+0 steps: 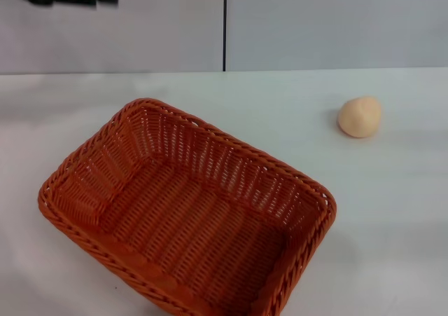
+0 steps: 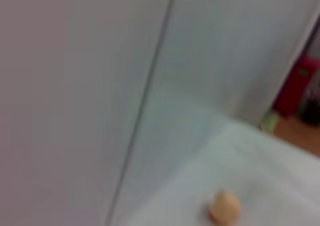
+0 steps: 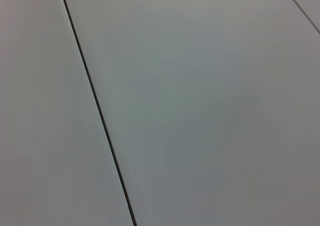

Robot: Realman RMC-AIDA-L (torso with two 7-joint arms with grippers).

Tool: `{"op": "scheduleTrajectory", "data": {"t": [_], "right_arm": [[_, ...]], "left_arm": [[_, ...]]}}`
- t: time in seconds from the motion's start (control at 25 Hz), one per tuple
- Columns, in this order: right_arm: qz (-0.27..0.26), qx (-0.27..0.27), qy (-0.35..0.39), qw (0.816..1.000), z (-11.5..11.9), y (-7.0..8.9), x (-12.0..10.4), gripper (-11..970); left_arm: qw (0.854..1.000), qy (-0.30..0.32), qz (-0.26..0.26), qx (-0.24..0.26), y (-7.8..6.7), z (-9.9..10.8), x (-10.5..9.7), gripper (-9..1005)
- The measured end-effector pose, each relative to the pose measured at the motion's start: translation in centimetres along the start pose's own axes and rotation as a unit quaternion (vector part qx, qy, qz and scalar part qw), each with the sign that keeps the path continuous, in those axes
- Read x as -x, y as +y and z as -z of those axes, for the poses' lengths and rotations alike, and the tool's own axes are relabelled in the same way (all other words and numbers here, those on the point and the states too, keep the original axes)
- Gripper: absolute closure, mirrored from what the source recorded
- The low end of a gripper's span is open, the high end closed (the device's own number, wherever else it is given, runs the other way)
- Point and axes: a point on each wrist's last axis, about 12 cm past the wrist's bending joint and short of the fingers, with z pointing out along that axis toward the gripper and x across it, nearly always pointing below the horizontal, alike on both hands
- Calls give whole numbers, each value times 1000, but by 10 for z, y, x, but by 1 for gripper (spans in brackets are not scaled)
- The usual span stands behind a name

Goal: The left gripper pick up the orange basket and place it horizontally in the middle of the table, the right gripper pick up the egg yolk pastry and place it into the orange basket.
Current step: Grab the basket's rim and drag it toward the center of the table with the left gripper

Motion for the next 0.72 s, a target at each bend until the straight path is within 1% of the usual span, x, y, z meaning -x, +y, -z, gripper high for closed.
{"op": "scheduleTrajectory", "data": {"t": [0.08, 0.16, 0.2, 0.28, 0.32, 0.36, 0.48, 0.52, 0.56, 0.64, 0.72], "right_arm": [[0, 0, 0, 1000, 0, 0, 0, 298], [1, 0, -1, 1000, 0, 0, 0, 298], [1, 0, -1, 1000, 0, 0, 0, 298], [1, 0, -1, 1000, -1, 0, 0, 299], [1, -1, 0, 1000, -1, 0, 0, 299], [1, -1, 0, 1000, -1, 0, 0, 299], [1, -1, 0, 1000, -1, -1, 0, 300], [2, -1, 1, 1000, -1, -1, 0, 300], [2, -1, 1, 1000, -1, -1, 0, 300], [3, -3, 4, 1000, -2, -2, 0, 300], [4, -5, 11, 1000, -3, -3, -2, 301]], "left_arm": [[1000, 26, 12, 0, -1, -3, 0, 380], [997, 66, 34, 8, 1, -9, -2, 380], [996, 75, 39, 12, 1, -10, -3, 380], [993, 97, 56, 20, 3, -13, -6, 380], [990, 120, 72, 27, 3, -17, -9, 380], [990, 120, 72, 27, 3, -17, -9, 380], [983, 161, 91, 19, 2, -26, -15, 380], [975, 194, 106, 8, 1, -37, -22, 380], [975, 194, 106, 8, 1, -37, -22, 380], [971, 213, 111, 8, 0, -44, -26, 380], [966, 231, 113, 21, 0, -49, -31, 380]]}}
